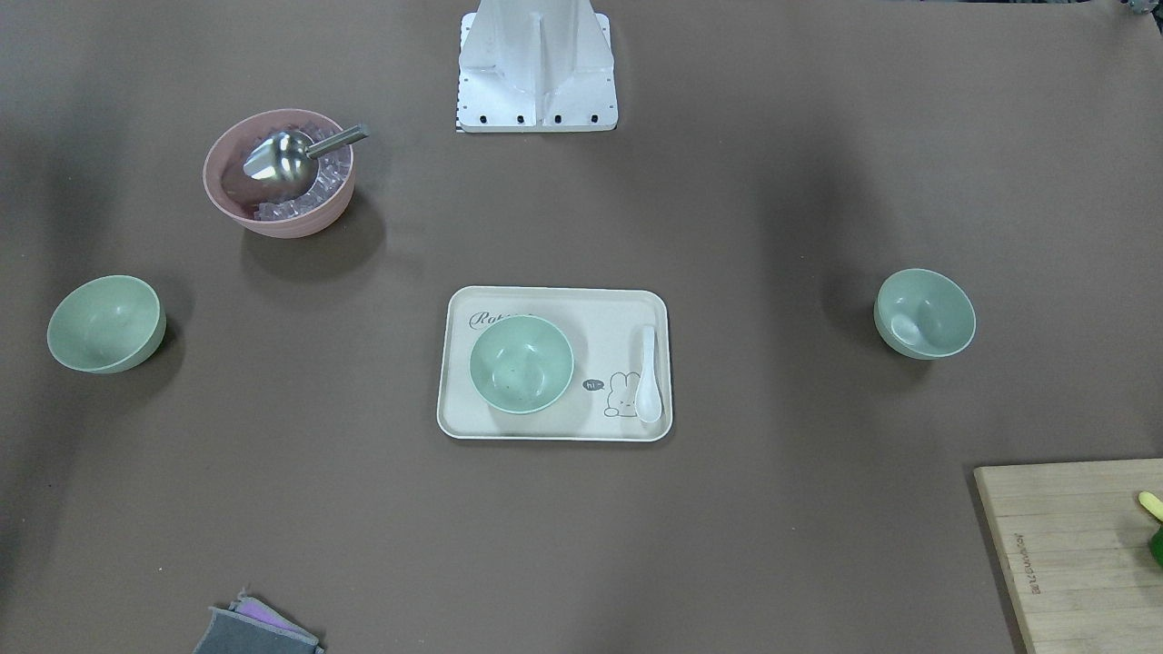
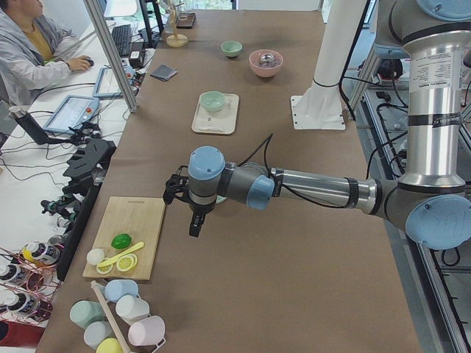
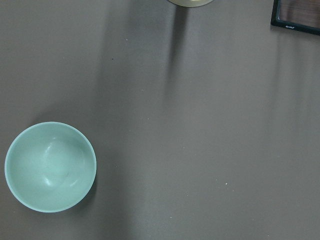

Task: Stack green bowls together

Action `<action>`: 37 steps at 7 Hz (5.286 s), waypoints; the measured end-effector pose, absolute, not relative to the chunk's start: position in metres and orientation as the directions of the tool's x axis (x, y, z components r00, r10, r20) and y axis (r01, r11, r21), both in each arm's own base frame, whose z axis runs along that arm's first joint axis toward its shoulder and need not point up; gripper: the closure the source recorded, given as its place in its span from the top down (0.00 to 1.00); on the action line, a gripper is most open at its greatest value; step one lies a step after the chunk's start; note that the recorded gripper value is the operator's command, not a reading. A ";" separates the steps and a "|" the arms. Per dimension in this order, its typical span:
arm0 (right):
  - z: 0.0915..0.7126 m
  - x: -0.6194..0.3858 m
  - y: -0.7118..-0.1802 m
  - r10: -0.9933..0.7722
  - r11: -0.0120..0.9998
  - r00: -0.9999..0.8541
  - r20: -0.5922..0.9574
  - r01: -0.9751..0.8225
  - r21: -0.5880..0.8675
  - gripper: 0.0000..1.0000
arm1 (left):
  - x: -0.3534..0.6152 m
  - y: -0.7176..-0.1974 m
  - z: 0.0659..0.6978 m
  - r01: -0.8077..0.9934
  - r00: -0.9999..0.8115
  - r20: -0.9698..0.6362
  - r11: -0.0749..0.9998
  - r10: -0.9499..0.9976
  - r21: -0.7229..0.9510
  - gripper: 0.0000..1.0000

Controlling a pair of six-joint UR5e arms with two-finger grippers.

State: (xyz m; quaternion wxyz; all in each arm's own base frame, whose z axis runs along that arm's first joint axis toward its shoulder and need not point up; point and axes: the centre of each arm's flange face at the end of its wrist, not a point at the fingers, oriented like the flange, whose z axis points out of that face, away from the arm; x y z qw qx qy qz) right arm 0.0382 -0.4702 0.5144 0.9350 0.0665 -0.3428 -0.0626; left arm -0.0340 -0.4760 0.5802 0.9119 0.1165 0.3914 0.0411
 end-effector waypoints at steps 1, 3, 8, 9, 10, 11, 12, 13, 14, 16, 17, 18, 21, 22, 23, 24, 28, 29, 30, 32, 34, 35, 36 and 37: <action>0.514 0.038 -0.471 -0.162 0.983 0.757 0.633 0.070 0.168 1.00 | -0.034 -0.473 0.583 0.016 0.690 -0.705 0.970 0.164 0.241 0.98; 0.514 0.038 -0.471 -0.161 0.983 0.757 0.633 0.069 0.168 1.00 | -0.035 -0.472 0.580 0.018 0.691 -0.703 0.969 0.167 0.248 0.98; 0.514 0.038 -0.470 -0.160 0.984 0.757 0.634 0.068 0.166 1.00 | -0.035 -0.470 0.568 0.020 0.693 -0.696 0.960 0.188 0.279 0.98; 0.514 0.038 -0.470 -0.160 0.984 0.756 0.634 0.068 0.167 1.00 | -0.035 -0.470 0.569 0.020 0.694 -0.695 0.960 0.187 0.278 0.98; 0.513 0.038 -0.470 -0.160 0.983 0.756 0.635 0.068 0.168 1.00 | -0.035 -0.470 0.569 0.020 0.694 -0.695 0.961 0.185 0.277 0.98; 0.513 0.038 -0.470 -0.161 0.983 0.755 0.635 0.068 0.168 1.00 | -0.035 -0.470 0.570 0.020 0.694 -0.696 0.961 0.184 0.275 0.98; 0.513 0.038 -0.470 -0.162 0.983 0.755 0.635 0.068 0.169 1.00 | -0.035 -0.469 0.571 0.020 0.694 -0.697 0.962 0.183 0.272 0.98; 0.514 0.038 -0.469 -0.160 0.984 0.755 0.636 0.068 0.166 1.00 | -0.035 -0.468 0.571 0.021 0.692 -0.699 0.962 0.181 0.271 0.98; 0.515 0.038 -0.470 -0.158 0.984 0.755 0.637 0.068 0.163 1.00 | -0.036 -0.468 0.572 0.022 0.691 -0.700 0.963 0.180 0.269 0.98; 0.514 0.037 -0.472 -0.165 0.983 0.751 0.639 0.069 0.173 1.00 | -0.036 -0.468 0.578 0.021 0.693 -0.699 0.965 0.174 0.261 0.98; 0.514 0.037 -0.472 -0.174 0.980 0.750 0.638 0.068 0.187 1.00 | -0.036 -0.468 0.578 0.019 0.693 -0.699 0.964 0.177 0.264 0.98; 0.515 0.036 -0.473 -0.183 0.977 0.749 0.637 0.069 0.199 1.00 | -0.036 -0.468 0.577 0.018 0.692 -0.698 0.963 0.182 0.269 0.98; 0.514 0.028 -0.474 -0.205 0.973 0.734 0.647 0.083 0.214 1.00 | -0.036 -0.468 0.575 0.019 0.690 -0.700 0.962 0.185 0.273 0.98; 0.512 0.025 -0.474 -0.211 0.972 0.719 0.662 0.087 0.216 1.00 | -0.035 -0.468 0.576 0.018 0.689 -0.700 0.962 0.185 0.271 0.98; 0.509 0.020 -0.475 -0.224 0.970 0.706 0.672 0.093 0.226 1.00 | -0.035 -0.469 0.576 0.017 0.689 -0.701 0.962 0.186 0.272 0.98; 0.507 0.013 -0.476 -0.245 0.964 0.698 0.673 0.105 0.243 1.00 | -0.034 -0.470 0.575 0.017 0.688 -0.701 0.962 0.186 0.273 0.98; 0.505 -0.046 -0.509 -0.241 0.970 0.683 0.690 0.140 0.201 0.99 | 0.015 -0.490 0.550 0.004 0.667 -0.722 0.968 0.185 0.251 0.98; 0.504 -0.071 -0.521 -0.233 0.972 0.681 0.694 0.152 0.178 0.99 | 0.031 -0.494 0.546 0.004 0.661 -0.731 0.973 0.171 0.231 0.98; 0.512 -0.099 -0.534 -0.232 0.973 0.676 0.699 0.164 0.164 0.99 | 0.044 -0.499 0.542 0.007 0.654 -0.741 0.978 0.154 0.209 0.98; 0.539 -0.140 -0.548 -0.195 0.981 0.668 0.718 0.119 0.156 0.98 | 0.072 -0.506 0.534 0.013 0.643 -0.757 0.986 0.119 0.166 0.98; 0.565 -0.161 -0.547 -0.174 0.985 0.676 0.716 0.104 0.141 0.96 | 0.082 -0.510 0.527 0.017 0.636 -0.764 0.988 0.109 0.154 0.98; 0.574 -0.164 -0.543 -0.171 0.985 0.679 0.714 0.107 0.134 0.93 | 0.083 -0.511 0.524 0.025 0.634 -0.767 0.989 0.099 0.148 0.98; 0.582 -0.167 -0.536 -0.179 0.984 0.678 0.713 0.117 0.135 0.90 | 0.084 -0.514 0.520 0.030 0.632 -0.769 0.989 0.095 0.147 0.98; 0.593 -0.169 -0.525 -0.197 0.980 0.671 0.714 0.128 0.150 0.82 | 0.085 -0.516 0.518 0.032 0.631 -0.770 0.988 0.096 0.149 0.98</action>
